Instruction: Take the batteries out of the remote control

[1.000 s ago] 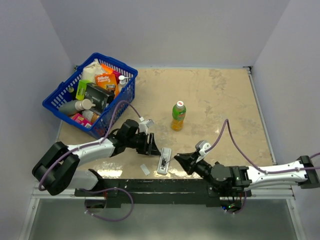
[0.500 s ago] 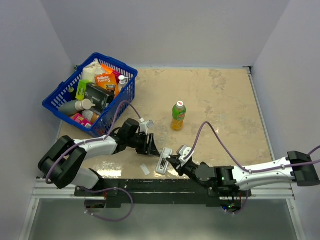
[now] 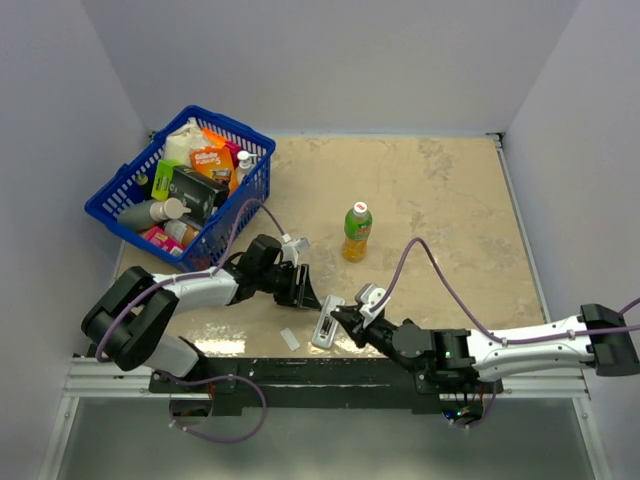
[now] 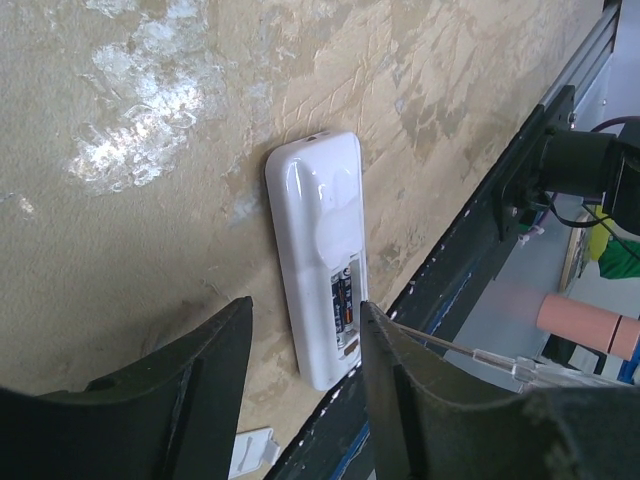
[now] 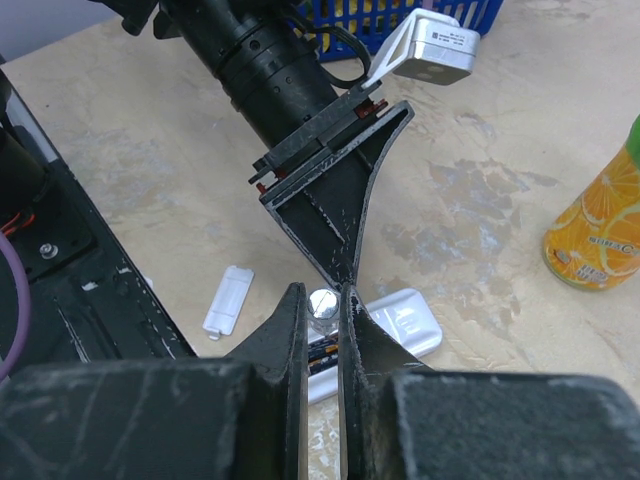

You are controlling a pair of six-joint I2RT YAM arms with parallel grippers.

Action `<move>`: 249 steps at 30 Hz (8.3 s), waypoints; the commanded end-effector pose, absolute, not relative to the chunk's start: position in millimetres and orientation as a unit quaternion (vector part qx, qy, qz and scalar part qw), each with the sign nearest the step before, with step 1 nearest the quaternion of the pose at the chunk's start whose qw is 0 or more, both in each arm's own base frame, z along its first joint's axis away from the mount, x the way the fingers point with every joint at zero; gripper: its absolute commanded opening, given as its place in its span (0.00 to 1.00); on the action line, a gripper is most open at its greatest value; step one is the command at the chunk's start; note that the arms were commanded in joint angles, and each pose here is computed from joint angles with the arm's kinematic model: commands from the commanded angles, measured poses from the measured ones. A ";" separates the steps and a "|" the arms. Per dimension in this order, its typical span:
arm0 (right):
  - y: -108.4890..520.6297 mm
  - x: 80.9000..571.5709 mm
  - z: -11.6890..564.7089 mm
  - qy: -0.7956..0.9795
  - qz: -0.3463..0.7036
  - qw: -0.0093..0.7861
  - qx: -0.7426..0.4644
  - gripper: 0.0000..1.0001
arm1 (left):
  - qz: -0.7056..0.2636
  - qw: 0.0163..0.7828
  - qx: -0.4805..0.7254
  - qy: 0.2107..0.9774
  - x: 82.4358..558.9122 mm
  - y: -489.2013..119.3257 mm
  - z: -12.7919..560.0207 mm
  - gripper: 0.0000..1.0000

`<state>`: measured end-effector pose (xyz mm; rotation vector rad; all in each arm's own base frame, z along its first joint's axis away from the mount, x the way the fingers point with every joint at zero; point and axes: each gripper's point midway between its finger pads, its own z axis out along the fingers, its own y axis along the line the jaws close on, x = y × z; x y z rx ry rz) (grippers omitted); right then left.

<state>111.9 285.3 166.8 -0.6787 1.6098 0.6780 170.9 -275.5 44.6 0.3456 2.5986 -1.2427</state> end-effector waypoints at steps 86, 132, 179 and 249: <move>256.8 67.8 72.0 0.806 0.287 0.477 -0.203 0.00 | -0.407 0.075 0.147 0.898 132.9 -266.2 6.9 0.33; 245.8 26.5 40.9 0.858 0.234 0.433 -0.145 0.00 | -0.319 0.085 0.120 0.936 140.4 -240.8 -23.9 0.30; 204.2 49.0 145.1 0.865 0.221 0.423 -0.155 0.00 | -0.346 0.214 0.110 0.907 215.0 -252.5 84.2 0.45; 251.0 48.3 107.6 0.917 0.152 0.199 -0.311 0.00 | -0.431 0.138 0.134 0.882 171.3 -263.5 49.2 0.47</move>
